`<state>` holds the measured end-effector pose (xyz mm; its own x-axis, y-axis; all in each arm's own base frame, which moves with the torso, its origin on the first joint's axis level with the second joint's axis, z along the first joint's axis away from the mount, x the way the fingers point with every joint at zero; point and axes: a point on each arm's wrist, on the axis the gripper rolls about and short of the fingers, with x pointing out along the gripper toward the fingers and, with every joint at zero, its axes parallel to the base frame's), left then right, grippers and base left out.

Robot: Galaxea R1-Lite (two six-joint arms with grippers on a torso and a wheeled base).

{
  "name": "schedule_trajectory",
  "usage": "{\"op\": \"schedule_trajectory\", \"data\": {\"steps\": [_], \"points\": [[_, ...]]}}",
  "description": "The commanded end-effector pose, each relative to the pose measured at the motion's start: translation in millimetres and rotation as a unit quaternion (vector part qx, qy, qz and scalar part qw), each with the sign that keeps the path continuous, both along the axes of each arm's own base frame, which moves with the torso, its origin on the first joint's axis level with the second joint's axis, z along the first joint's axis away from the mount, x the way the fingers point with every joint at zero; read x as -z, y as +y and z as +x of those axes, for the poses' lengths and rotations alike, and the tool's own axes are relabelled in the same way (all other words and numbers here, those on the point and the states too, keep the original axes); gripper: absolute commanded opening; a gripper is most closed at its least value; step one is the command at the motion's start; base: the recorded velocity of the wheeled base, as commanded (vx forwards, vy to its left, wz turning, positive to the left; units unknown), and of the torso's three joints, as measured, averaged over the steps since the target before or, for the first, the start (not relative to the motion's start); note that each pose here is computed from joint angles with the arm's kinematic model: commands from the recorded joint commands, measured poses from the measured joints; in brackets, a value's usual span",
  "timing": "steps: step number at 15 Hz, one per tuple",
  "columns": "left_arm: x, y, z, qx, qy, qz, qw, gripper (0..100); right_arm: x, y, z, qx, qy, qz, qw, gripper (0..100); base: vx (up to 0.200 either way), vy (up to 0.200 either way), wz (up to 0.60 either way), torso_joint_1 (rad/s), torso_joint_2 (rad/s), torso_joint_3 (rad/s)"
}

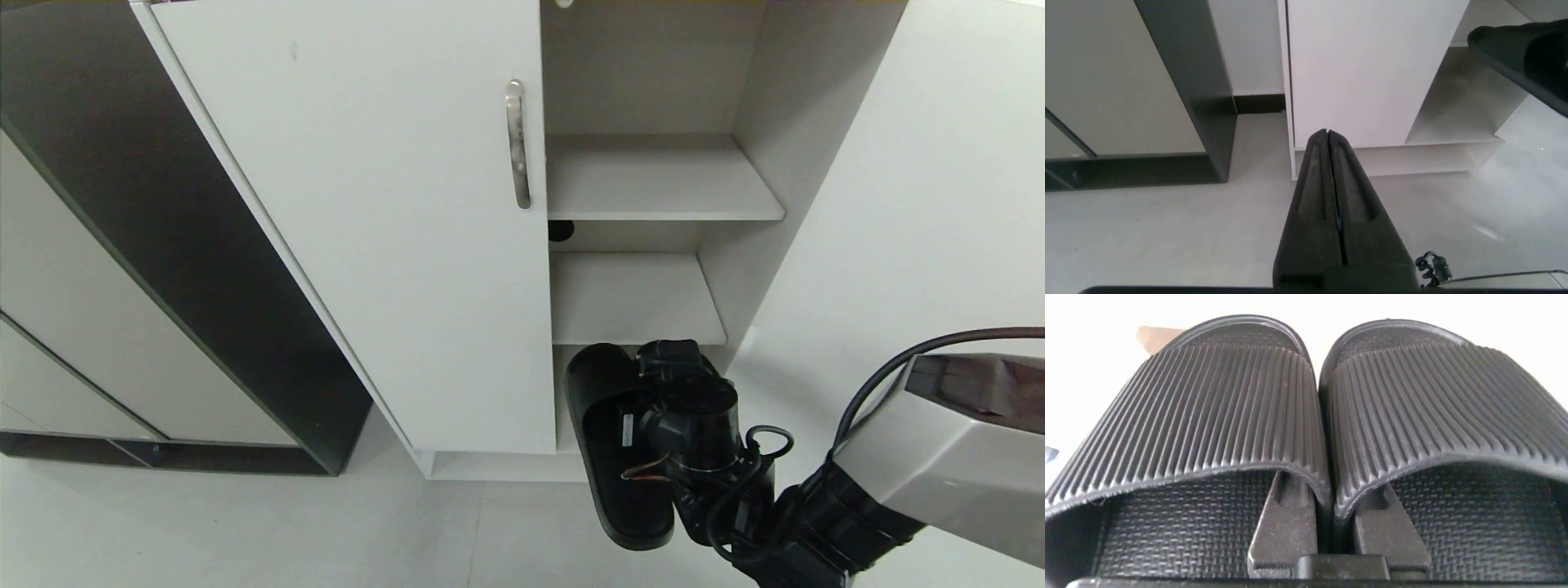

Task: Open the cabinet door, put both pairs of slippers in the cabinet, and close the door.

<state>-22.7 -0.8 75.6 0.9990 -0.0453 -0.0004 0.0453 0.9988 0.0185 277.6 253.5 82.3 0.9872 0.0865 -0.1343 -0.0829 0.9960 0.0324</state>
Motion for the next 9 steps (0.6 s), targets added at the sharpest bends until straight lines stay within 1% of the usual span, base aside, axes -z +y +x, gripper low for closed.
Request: {"op": "schedule_trajectory", "data": {"steps": [1, 4, 6, 9], "points": [[-0.1, 0.0, 0, 0.0, 0.001, 0.0, 1.0, 0, 6, 8, 11, 0.009, -0.005, -0.008, 1.0, 0, 0.0, 0.0, 0.0, 0.0, 0.0, 0.0], [-0.1, 0.0, 0, 0.0, 0.001, 0.0, 1.0, 0, 1, 16, 27, 0.02, -0.029, -0.028, 0.999, 0, 0.0, 0.0, 0.0, 0.0, 0.0, 0.0], [-0.1, 0.0, 0, 0.0, 0.001, 0.0, 1.0, 0, 5, 19, 28, 0.034, -0.032, -0.028, 0.999, 0, 0.0, 0.0, 0.0, 0.0, 0.0, 0.0], [-0.1, 0.0, 0, 0.0, 0.001, 0.0, 1.0, 0, -2, 19, 28, 0.034, -0.044, -0.017, 0.998, 0, 0.0, 0.0, 0.0, 0.0, 0.0, 0.0]]}}
